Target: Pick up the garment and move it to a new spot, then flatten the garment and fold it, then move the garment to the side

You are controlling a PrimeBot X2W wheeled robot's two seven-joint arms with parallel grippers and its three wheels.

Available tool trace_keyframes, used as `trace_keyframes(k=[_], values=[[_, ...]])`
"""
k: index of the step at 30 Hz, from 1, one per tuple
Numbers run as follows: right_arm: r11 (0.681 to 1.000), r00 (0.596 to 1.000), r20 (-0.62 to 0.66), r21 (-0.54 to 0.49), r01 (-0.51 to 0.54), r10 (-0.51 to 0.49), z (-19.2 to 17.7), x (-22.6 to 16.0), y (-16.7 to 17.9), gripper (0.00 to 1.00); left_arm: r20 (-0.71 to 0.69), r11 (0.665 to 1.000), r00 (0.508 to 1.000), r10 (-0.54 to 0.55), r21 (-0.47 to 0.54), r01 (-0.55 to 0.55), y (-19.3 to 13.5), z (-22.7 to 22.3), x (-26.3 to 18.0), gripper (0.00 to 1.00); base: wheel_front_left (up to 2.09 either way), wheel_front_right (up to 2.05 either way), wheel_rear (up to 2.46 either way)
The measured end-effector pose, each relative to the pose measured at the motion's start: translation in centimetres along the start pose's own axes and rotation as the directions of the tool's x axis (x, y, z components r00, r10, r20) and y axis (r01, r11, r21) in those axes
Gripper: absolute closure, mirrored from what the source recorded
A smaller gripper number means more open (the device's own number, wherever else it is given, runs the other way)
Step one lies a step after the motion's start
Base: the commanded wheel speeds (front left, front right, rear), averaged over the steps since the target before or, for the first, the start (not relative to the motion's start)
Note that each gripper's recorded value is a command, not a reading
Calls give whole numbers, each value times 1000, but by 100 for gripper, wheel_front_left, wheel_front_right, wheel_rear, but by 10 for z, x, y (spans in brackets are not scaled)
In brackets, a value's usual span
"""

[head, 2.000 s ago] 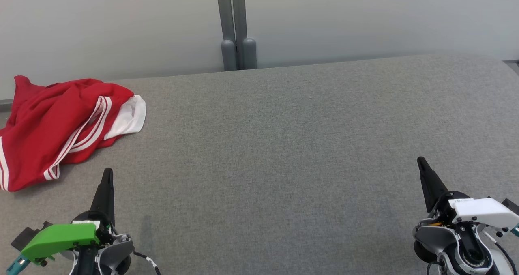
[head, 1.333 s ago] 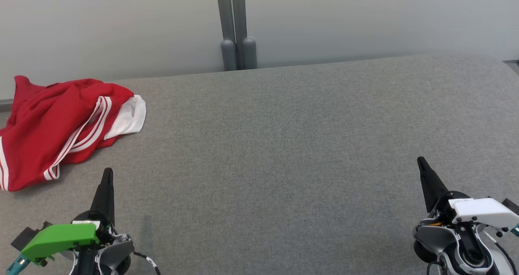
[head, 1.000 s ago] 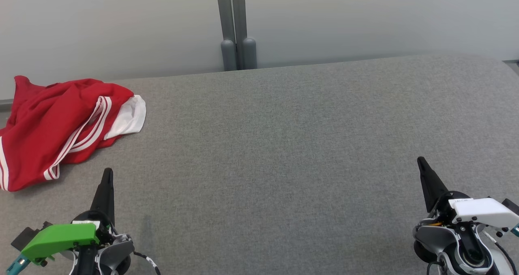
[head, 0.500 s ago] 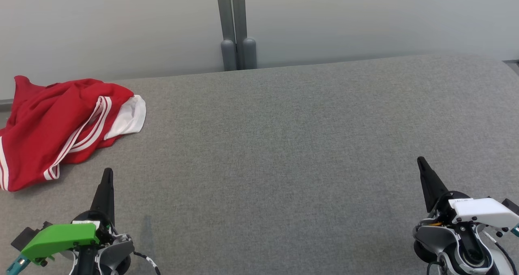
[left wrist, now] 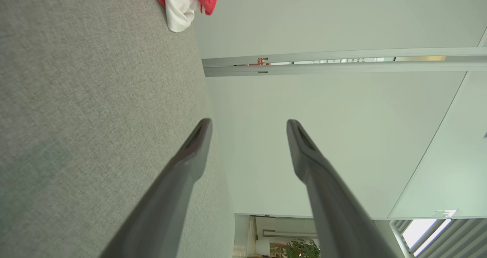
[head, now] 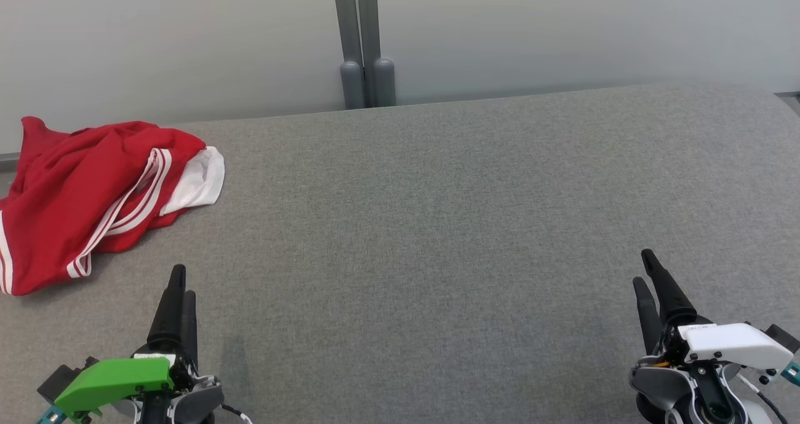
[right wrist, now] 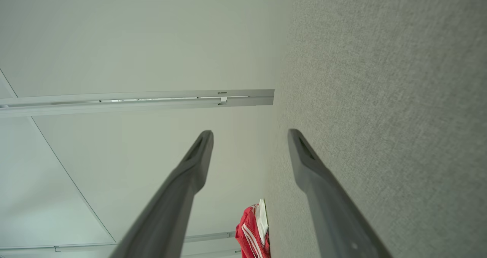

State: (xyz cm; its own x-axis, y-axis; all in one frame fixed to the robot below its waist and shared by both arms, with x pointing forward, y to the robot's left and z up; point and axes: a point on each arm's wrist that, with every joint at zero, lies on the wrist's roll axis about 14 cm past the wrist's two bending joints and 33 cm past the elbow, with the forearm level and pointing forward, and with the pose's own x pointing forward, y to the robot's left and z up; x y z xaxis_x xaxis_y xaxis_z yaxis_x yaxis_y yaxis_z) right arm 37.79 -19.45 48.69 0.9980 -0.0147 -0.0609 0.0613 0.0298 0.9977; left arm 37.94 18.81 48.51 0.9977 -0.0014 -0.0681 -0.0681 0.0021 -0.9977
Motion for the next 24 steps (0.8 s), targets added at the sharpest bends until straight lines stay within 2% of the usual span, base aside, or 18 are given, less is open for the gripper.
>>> trace_keyframes(k=[7, 11, 18, 24], values=[[990, 1000, 4, -140, -17, 18, 0, 0, 7, 0, 8, 996, 1000, -11, 85, 10, -4, -2, 0, 0, 0, 0, 0], [968, 1000, -3, -250, -29, 29, -1, -1, 10, 0, 1, 984, 1000, -7, 177, 6, -3, -5, -1, 0, 0, 0, 0], [895, 998, -16, -442, -62, 62, -1, -1, 21, 0, -9, 938, 1000, 28, 346, -23, 4, -12, -4, 0, 0, 0, 0], [819, 997, -23, -569, -78, 78, -1, -2, 26, 0, -13, 867, 998, 62, 497, -47, 13, -15, -7, 0, 0, 0, 0]])
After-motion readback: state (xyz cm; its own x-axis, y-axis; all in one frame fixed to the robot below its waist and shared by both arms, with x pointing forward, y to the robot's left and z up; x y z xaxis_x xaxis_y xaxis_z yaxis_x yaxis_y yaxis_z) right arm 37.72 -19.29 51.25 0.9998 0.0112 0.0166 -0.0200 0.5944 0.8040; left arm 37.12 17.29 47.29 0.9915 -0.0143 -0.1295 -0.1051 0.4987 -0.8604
